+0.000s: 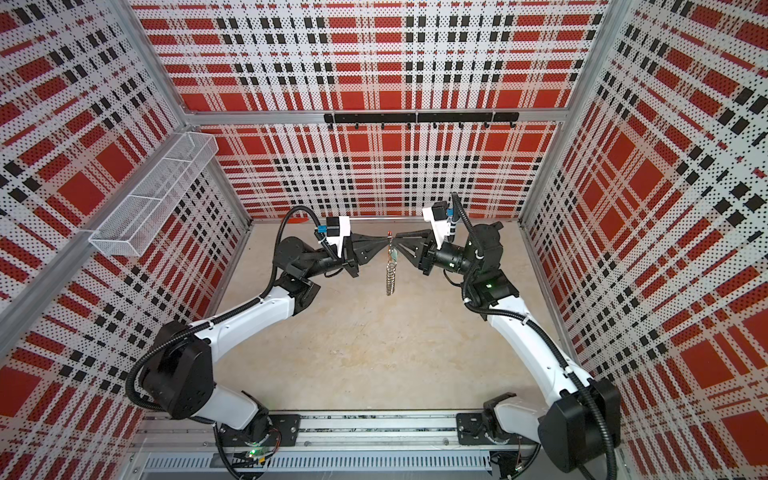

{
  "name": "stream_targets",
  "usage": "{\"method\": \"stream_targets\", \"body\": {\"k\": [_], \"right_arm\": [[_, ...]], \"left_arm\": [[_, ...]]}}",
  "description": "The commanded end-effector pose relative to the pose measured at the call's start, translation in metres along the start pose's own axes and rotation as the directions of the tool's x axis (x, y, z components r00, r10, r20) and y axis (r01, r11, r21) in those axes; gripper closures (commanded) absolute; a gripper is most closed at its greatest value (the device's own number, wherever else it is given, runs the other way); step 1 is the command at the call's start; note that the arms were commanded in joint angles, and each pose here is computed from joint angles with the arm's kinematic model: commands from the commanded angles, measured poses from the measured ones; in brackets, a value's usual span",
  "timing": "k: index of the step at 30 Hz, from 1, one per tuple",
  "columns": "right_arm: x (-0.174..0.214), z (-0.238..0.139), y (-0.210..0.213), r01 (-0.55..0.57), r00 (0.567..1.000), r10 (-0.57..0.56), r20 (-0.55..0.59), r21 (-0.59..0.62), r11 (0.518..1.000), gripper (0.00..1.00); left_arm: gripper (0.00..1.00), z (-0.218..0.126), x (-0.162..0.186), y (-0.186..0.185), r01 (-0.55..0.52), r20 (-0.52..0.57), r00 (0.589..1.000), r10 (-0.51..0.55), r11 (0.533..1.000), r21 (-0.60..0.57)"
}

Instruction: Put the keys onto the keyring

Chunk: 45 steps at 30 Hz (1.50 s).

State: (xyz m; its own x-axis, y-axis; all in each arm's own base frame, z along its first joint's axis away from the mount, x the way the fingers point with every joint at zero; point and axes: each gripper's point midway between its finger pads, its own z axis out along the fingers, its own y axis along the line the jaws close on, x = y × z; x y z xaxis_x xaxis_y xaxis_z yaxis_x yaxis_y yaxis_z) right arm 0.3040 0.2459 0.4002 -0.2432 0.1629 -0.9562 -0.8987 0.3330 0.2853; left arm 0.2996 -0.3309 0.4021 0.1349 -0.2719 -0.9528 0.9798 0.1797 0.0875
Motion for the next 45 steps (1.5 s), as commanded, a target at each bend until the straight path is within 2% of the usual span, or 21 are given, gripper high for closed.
{"method": "stream_targets", "body": {"k": [1,7,18,21,25,29,33,40,45], "right_arm": [[-0.006,-0.002,0.007,0.028,0.999,-0.028,0.02,-0.031,0.999,0.77],[-0.009,-0.002,0.008,0.035,0.999,-0.035,0.025,-0.035,0.999,0.81],[-0.01,0.0,0.007,0.036,0.999,-0.035,0.023,-0.042,0.998,0.96],[-0.012,0.0,0.008,0.044,0.999,-0.043,0.026,-0.044,0.998,0.96],[-0.014,0.0,0.01,0.053,0.998,-0.052,0.028,-0.049,0.997,0.83],[-0.015,0.002,0.01,0.057,0.998,-0.056,0.028,-0.054,0.997,0.82],[-0.015,0.003,0.01,0.057,0.998,-0.055,0.024,-0.062,0.996,0.88],[-0.016,0.005,0.011,0.065,0.998,-0.063,0.024,-0.073,0.995,0.9],[-0.018,0.006,0.015,0.074,0.997,-0.072,0.025,-0.088,0.993,0.98]], "left_arm": [[1.0,0.002,-0.023,-0.006,-0.042,0.046,0.998,0.041,0.999,0.023],[1.0,0.002,-0.023,-0.006,-0.041,0.045,0.998,0.04,0.999,0.025],[1.0,0.002,-0.019,-0.005,-0.024,0.04,0.999,0.023,0.999,0.026],[1.0,0.002,-0.018,-0.004,-0.018,0.038,0.999,0.017,1.0,0.025],[1.0,0.003,-0.019,-0.004,-0.015,0.039,0.999,0.014,0.999,0.029],[1.0,0.004,-0.02,-0.005,-0.01,0.038,0.999,0.008,0.999,0.038],[1.0,0.005,-0.019,-0.006,0.001,0.034,0.999,-0.003,0.999,0.049],[1.0,0.006,-0.016,-0.005,0.04,0.022,0.999,-0.042,0.996,0.074],[1.0,0.008,-0.016,-0.003,0.074,0.016,0.997,-0.076,0.993,0.087]]}}
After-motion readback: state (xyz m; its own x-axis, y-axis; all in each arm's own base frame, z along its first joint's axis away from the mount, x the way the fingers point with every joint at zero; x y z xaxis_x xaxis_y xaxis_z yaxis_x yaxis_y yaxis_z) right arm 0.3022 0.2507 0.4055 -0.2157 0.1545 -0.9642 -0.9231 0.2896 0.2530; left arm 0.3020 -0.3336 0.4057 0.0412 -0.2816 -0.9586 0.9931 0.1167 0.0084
